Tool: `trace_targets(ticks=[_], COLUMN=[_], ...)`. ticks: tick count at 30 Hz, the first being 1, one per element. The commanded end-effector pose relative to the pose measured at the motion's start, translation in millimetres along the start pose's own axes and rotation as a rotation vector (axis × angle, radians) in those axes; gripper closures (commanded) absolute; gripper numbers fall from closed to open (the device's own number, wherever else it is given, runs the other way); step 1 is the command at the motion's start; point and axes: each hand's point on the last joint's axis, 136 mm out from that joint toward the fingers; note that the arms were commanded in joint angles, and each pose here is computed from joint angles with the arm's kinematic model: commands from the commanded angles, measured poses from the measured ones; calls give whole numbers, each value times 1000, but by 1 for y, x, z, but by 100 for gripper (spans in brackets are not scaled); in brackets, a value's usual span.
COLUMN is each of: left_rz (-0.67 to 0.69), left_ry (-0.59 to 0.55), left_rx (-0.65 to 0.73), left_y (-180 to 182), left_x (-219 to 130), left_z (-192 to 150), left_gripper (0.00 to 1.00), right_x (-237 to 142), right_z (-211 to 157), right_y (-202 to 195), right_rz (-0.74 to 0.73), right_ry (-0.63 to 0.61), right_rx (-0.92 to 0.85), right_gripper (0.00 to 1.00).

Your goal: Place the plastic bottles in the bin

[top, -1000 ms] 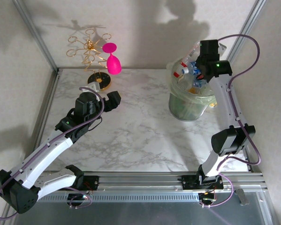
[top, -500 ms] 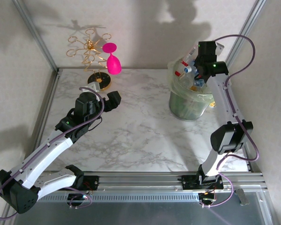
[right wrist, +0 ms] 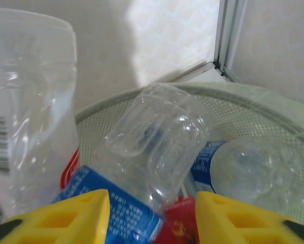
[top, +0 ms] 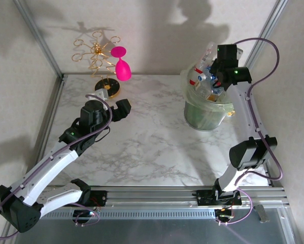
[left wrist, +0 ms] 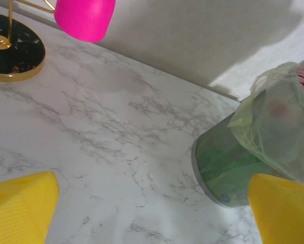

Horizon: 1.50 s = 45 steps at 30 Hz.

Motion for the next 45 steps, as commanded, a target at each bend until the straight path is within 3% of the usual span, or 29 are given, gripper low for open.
trace_targets(ticks=[1,5,8,9,14,17,21,24,27,30,32,34,38,45], left_rz=[-69,-92,-141,-156,-133,-94,-78,-136,-262,-219,-333,-383,-243,-231], left_ry=[0,-8,-3,-3,-86,-170,-271,-322,-330,-361,-240,-150,-200,-382], left_rx=[21,23,34,42,160,171,180,174,345,405,646,744,692,542], left_y=[-12,-17,-31,-36,-50,-47,-41,-42,-49,-32,-41,-37,-10,-7], left_x=[-9,-17,-28,-33,-62,-81,-103,-119,-125,-119,-109,-99,-76,-67], left_z=[1,4,6,8,25,45,64,69,52,46,7,-21,-15,8], left_gripper=[5,1,0,0,0,0,0,0,0,0,0,0,0,0], right_x=[-35,-58,-84,-99,-190,-219,-221,-229,-192,-155,-140,-131,-104,-32], right_z=[11,15,16,14,-12,-27,-55,-89,-125,-162,-177,-184,-192,-219], right_y=[-7,-13,0,9,37,20,-10,4,-5,-18,-25,-29,-29,-33], right_rz=[29,50,180,257,615,612,502,610,533,448,400,370,321,156], right_ry=[-40,-86,-159,-210,-536,-643,-686,-705,-538,-377,-328,-330,-358,-356], right_rx=[5,10,-62,-106,-212,-220,-187,-308,-288,-223,-196,-176,-175,-314], right_gripper=[48,38,15,2,1,1,1,1,1,1,1,1,1,1])
Point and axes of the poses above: each hand's point on the last joint's axis, 136 mm out from that joint toward the fingers, its own x axis out along the fingers, its own y axis along the line the jaws close on, z = x × y, and after that the axes turned 14 degrees about -x, right-handed
